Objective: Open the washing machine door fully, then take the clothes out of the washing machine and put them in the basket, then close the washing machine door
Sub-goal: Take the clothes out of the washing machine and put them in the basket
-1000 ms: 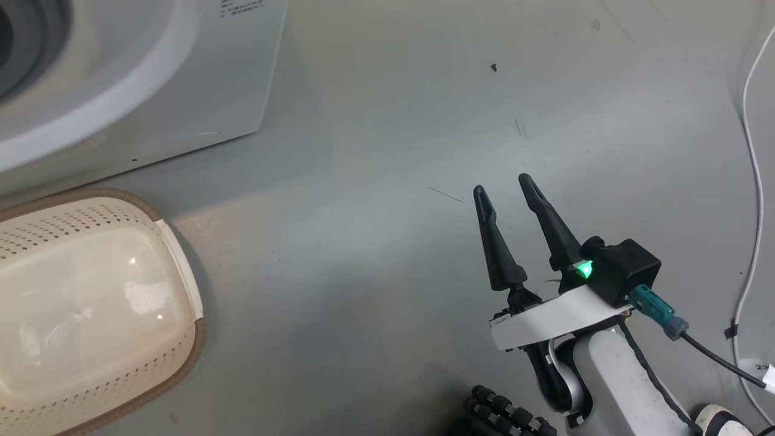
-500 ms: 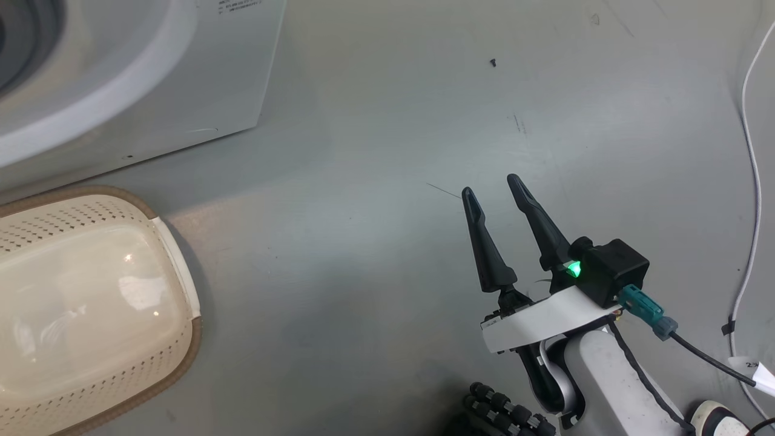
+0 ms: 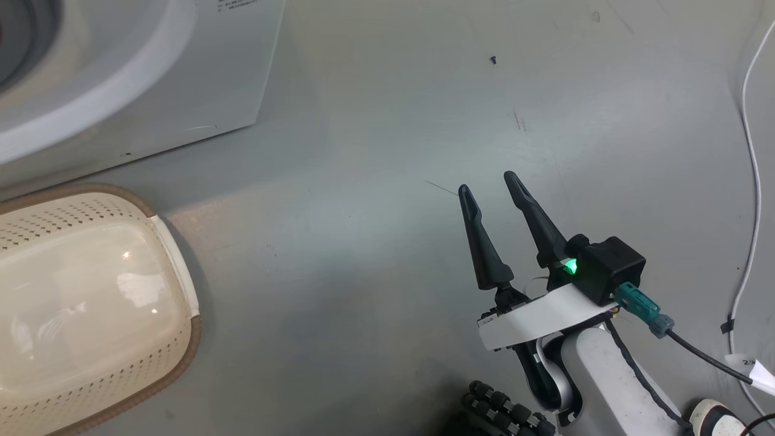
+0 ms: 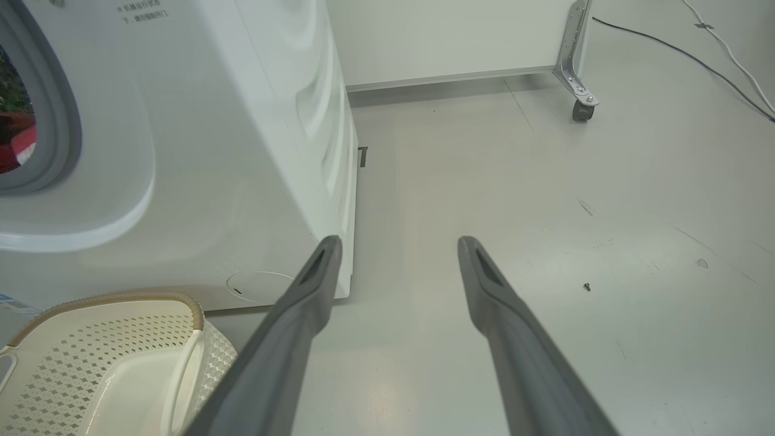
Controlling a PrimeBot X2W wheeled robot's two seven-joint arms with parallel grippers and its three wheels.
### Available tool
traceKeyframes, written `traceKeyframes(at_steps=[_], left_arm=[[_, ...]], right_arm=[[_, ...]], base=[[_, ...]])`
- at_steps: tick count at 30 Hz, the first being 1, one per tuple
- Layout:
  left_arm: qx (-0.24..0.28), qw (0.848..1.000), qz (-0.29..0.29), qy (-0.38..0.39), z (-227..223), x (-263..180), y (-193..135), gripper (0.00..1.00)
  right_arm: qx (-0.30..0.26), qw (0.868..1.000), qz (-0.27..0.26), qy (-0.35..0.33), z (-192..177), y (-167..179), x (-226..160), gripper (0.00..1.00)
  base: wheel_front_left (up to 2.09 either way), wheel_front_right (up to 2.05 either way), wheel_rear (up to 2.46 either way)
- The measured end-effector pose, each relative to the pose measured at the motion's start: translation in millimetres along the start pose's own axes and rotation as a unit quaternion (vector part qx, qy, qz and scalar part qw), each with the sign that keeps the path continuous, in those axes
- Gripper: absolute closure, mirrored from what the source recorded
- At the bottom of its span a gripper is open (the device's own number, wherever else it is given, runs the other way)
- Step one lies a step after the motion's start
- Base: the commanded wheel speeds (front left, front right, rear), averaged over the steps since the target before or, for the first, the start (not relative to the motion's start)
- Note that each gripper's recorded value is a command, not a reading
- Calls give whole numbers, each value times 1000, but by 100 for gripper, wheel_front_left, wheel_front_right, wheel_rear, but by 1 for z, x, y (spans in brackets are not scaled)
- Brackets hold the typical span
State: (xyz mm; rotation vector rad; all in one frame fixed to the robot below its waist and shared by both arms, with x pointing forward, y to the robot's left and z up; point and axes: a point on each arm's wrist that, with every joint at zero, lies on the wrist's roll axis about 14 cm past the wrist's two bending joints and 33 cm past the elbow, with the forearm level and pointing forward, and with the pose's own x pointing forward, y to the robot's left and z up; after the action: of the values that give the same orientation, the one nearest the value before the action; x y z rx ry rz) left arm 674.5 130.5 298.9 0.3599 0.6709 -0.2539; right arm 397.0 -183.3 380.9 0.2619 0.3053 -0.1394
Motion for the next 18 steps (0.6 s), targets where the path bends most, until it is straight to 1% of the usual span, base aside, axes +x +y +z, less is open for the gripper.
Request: traceKeyframes(at_steps=[1,3,4,10,14,18], left_arm=[[-12,1000,-2,8,-2,1,0,26],[-17,1000,-4,12,-4,2,-2,96],[-16,1000,-4,13,-4,2,-2,100],[-15,1000,-4,18,-6,1,-1,100],[-13,1000,-4,11,-4,0,-1,100],[-19,1000,-10,-6,2,-5,-8,100]], right_arm=[[0,1000,2,-1,1,1,1,0],[-1,1000,3,-1,1,1,2,0],[-1,1000,3,-2,1,1,2,0],[0,1000,5,-2,1,3,3,0],[-1,1000,4,-4,2,3,3,0],[-4,1000,5,-8,5,3,3,0]], base=[[0,0,0],[0,0,0],[0,0,0],[0,0,0],[0,0,0],[0,0,0]])
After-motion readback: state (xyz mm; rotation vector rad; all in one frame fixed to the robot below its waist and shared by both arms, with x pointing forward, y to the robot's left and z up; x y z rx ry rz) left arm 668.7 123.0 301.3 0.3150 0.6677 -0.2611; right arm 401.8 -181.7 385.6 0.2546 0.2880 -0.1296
